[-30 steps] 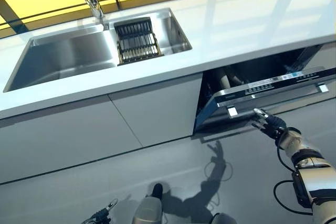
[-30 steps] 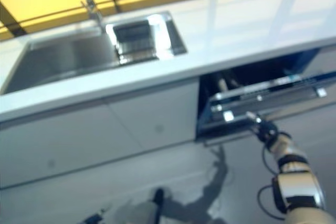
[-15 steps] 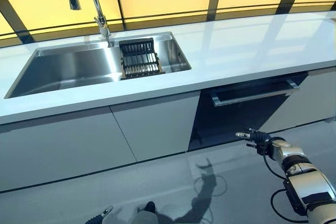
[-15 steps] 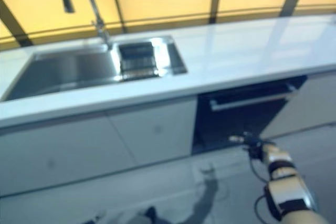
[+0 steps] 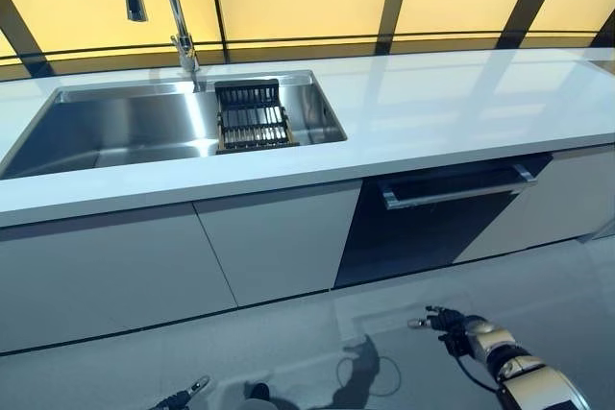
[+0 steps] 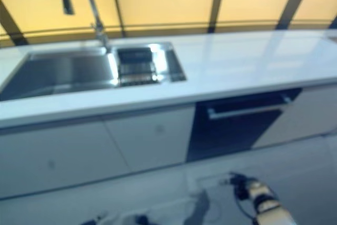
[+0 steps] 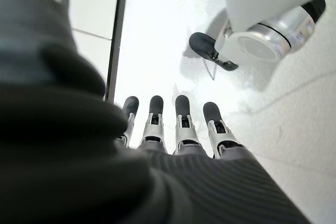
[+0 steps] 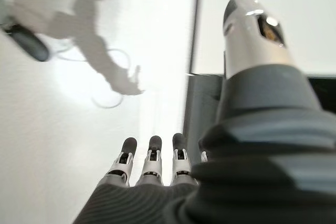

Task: Take plates into dishwasher

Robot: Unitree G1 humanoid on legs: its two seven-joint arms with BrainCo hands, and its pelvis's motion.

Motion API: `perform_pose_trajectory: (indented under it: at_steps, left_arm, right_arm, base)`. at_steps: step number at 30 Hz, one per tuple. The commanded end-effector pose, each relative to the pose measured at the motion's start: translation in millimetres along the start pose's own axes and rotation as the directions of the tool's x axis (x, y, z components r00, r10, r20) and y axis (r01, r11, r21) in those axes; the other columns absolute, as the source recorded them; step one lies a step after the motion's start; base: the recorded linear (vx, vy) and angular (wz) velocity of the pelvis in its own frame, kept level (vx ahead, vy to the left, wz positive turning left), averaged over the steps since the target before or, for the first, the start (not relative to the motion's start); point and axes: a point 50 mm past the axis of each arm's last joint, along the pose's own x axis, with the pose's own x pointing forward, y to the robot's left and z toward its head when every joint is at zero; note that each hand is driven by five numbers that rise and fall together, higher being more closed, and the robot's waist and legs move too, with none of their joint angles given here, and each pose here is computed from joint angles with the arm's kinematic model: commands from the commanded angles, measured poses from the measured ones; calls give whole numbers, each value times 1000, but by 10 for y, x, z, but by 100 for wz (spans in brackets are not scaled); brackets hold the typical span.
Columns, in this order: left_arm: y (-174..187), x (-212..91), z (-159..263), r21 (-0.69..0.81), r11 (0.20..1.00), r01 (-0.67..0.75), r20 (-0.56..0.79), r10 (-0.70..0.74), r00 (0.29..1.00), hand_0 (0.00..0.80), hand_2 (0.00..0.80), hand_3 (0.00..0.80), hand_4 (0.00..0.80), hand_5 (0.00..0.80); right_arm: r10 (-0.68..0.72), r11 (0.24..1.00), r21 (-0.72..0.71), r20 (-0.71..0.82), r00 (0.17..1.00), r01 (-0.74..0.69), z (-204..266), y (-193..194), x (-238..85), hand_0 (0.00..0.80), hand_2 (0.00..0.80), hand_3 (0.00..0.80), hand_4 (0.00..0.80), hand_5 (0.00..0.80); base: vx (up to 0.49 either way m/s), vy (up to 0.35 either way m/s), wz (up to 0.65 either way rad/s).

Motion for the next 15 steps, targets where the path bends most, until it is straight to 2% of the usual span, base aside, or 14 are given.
perform_pose_trajectory:
  at_steps: [1, 7, 15]
  left_arm:
    - [-132, 24, 205, 315, 949, -24, 28, 16, 999, 0, 0, 0, 0, 0]
    - [-162, 23, 42, 402, 915, -17, -70, 49, 996, 0, 0, 0, 0, 0]
    - [-152, 14, -65, 344, 938, -41, -112, 85, 990, 0, 0, 0, 0, 0]
  right_arm:
    - [-116, 960, -243, 100, 988, 137, 182, 36, 7, 0, 0, 0, 0, 0]
    - [-95, 968, -227, 84, 992, 112, -15, 313, 34, 0, 0, 0, 0, 0]
    - [-98, 970, -215, 87, 991, 115, -117, 379, 30, 0, 0, 0, 0, 0]
  base:
    - [-2, -5, -9]
    - [-9, -22, -6]
    - [-71, -49, -2]
